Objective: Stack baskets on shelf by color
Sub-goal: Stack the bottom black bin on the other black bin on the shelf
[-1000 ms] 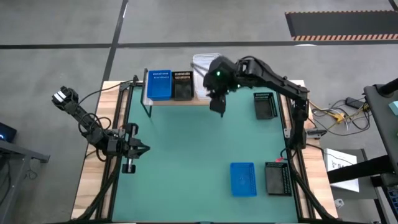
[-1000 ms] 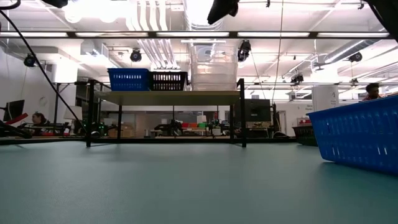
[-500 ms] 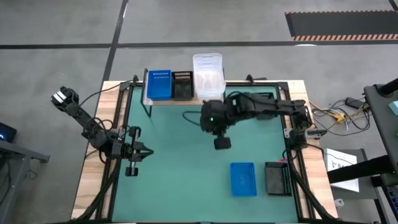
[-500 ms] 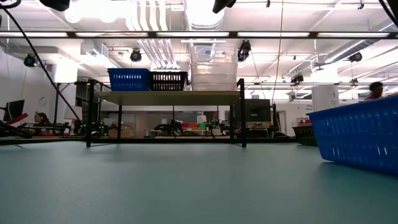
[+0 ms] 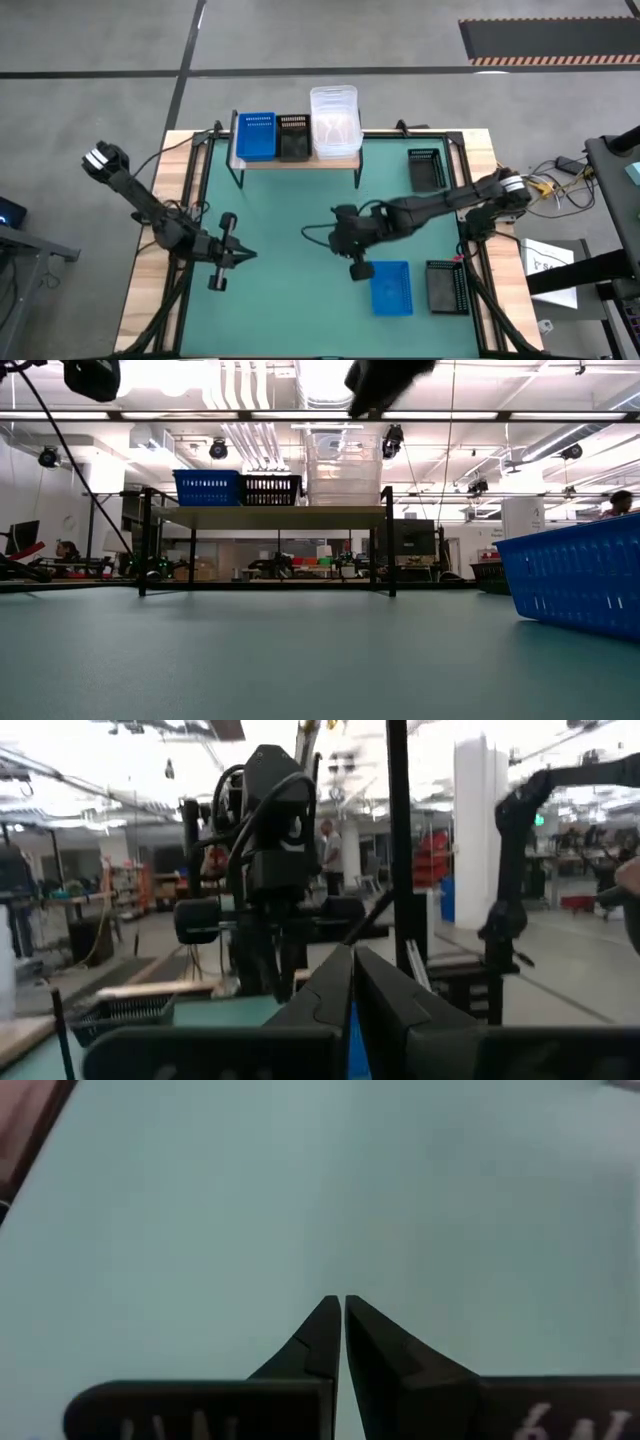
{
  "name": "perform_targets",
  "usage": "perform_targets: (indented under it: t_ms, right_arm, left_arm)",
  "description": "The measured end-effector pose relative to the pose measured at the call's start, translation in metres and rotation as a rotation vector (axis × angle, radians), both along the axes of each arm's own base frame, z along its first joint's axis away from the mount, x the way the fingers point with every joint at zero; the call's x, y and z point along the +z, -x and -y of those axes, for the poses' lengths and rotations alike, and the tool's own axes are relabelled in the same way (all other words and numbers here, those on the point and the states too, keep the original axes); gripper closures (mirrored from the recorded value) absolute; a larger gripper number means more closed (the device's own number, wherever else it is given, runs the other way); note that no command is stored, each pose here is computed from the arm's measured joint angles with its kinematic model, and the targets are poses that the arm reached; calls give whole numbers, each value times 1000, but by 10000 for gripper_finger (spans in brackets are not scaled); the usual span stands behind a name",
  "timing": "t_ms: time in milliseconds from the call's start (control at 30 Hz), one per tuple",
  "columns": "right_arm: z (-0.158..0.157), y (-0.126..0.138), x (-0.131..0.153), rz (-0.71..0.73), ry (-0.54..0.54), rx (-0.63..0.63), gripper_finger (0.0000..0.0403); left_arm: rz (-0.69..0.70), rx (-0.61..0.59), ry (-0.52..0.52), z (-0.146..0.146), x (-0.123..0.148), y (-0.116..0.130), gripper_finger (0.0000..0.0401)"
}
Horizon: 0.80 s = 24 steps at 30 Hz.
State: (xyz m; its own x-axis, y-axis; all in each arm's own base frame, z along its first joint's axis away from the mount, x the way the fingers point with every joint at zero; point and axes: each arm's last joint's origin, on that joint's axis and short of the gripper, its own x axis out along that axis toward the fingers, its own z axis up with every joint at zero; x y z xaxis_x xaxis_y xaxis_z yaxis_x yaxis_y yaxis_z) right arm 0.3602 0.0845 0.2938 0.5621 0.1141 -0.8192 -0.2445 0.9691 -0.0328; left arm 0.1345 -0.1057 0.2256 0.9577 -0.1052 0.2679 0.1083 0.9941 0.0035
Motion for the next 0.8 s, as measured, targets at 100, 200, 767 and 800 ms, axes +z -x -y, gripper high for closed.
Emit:
perform_targets:
  t_ms: [100, 200, 767, 800]
  right_arm:
    - [-7, 13, -26, 41, -50, -31, 390]
    - [-8, 32, -45, 25, -116, -110, 390]
    - [-45, 173, -44, -276, -269, -546, 390]
    - [-53, 178, -42, -297, -266, -518, 390]
  left_arm:
    - [-20, -6, 5, 6, -3, -6, 401]
    - [-35, -6, -5, 12, -7, -12, 401]
    - [23, 38, 44, 14, -9, -25, 401]
    - [26, 39, 43, 14, -8, -24, 401]
